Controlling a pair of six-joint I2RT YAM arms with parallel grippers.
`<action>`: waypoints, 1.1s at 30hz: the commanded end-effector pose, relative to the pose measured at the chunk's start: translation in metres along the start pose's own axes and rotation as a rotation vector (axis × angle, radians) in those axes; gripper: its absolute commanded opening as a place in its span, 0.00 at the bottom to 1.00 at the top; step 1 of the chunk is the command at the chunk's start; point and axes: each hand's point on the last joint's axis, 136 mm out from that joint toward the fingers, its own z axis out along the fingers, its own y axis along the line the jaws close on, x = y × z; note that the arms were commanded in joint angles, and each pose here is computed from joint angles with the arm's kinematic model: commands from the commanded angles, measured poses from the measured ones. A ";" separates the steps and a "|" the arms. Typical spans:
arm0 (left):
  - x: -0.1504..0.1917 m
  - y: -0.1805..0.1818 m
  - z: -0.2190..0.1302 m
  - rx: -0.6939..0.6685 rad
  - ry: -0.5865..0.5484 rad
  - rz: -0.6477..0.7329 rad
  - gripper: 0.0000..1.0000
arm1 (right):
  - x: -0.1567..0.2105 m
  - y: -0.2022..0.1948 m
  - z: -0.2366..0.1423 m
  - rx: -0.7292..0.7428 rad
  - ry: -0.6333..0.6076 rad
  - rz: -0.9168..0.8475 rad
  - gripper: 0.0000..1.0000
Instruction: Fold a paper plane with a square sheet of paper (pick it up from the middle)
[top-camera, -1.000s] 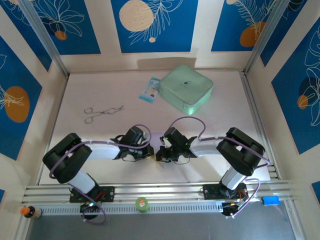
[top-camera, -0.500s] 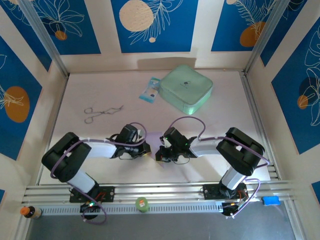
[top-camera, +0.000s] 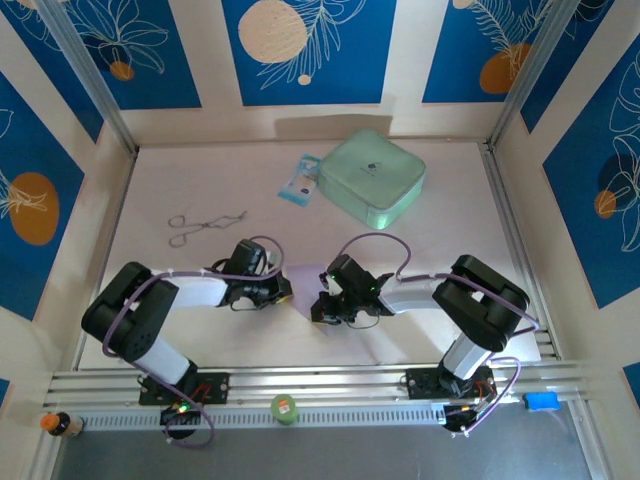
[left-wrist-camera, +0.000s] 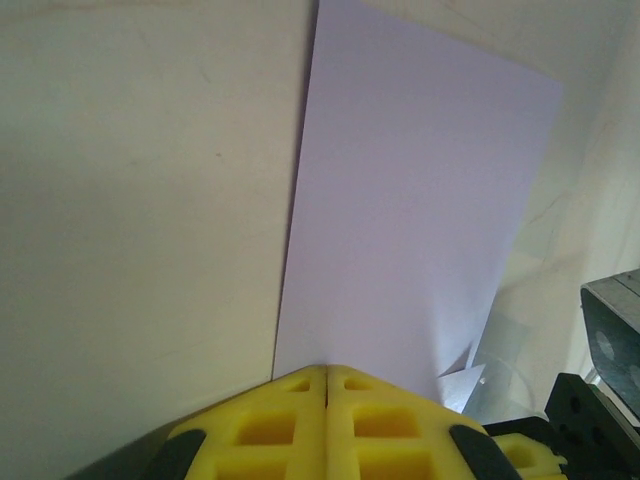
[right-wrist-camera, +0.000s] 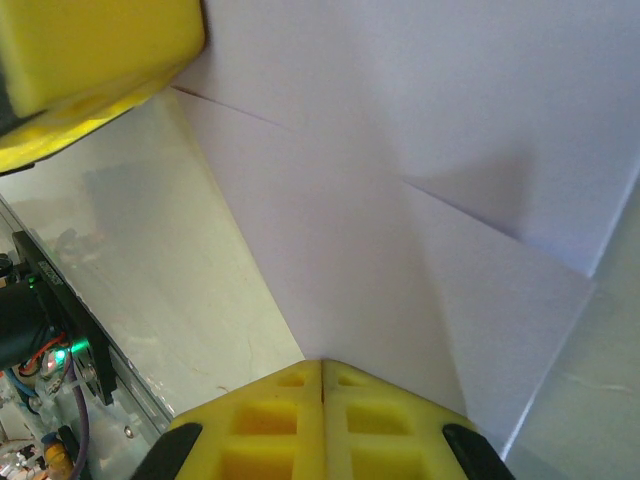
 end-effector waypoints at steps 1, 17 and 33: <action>-0.012 0.000 -0.013 -0.038 -0.052 0.002 0.02 | 0.034 -0.049 0.003 0.165 0.098 0.093 0.00; 0.028 -0.019 0.015 0.034 0.081 0.081 0.03 | 0.027 -0.038 0.002 0.136 0.082 0.068 0.00; 0.038 0.021 0.021 -0.095 0.097 0.048 0.00 | 0.002 0.021 -0.007 -0.028 0.052 -0.085 0.03</action>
